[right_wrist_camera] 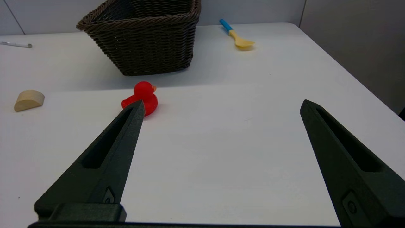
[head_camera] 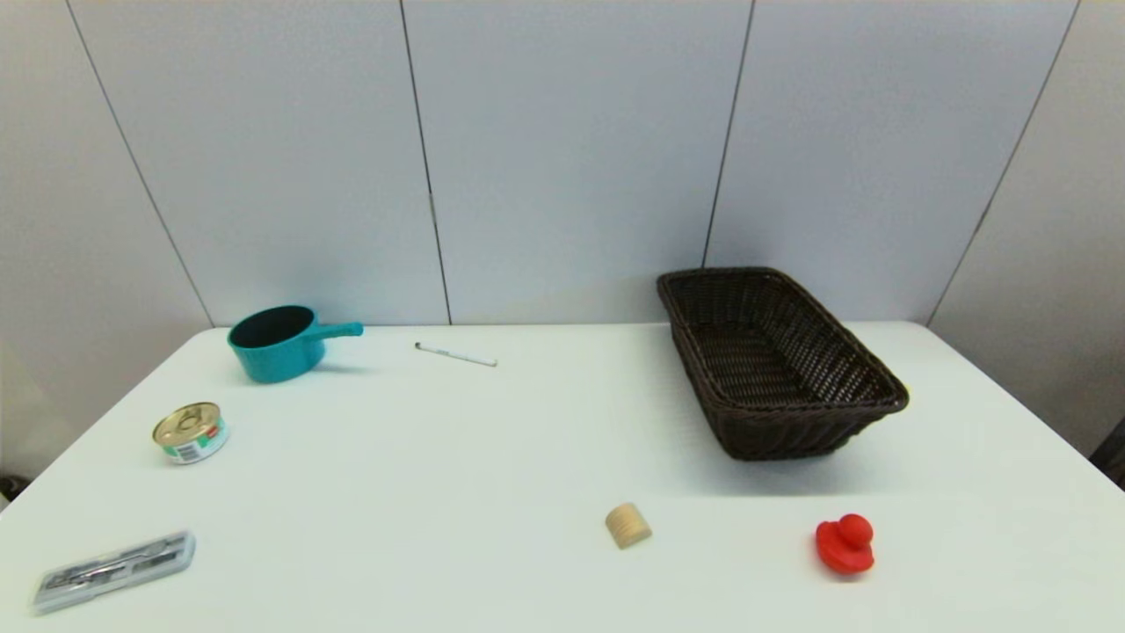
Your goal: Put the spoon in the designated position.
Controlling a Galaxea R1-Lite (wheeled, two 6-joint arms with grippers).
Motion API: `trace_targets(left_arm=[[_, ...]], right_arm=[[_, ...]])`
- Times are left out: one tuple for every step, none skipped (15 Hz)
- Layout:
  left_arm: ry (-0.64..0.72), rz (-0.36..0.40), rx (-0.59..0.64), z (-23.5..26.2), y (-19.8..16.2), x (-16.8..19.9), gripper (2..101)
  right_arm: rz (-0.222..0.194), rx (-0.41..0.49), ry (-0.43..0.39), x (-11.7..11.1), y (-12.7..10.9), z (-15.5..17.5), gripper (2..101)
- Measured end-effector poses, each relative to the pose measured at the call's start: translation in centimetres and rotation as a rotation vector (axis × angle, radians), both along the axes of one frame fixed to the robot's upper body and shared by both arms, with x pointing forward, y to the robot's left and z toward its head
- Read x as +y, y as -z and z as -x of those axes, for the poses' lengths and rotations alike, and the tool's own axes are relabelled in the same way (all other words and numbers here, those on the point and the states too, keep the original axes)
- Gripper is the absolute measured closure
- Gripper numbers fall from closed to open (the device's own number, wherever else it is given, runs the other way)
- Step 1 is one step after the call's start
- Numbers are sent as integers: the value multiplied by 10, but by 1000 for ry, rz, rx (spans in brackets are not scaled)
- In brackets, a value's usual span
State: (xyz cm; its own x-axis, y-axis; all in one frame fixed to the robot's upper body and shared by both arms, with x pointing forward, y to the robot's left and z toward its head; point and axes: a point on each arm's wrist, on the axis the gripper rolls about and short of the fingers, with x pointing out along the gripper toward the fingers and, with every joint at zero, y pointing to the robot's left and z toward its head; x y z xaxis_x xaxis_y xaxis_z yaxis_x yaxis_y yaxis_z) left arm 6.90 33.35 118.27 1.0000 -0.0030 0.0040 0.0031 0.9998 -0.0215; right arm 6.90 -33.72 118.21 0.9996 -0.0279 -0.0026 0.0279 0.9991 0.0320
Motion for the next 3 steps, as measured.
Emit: trace_targets(left_arm=[[0,0,0,0,0,0,53],[0,0,0,0,0,0,53],[0,0,0,0,0,0,53]], right_arm=[[0,0,0,0,0,0,52],[-1,0,0,0,0,0,52],[-1,0,0,0,0,0,52]])
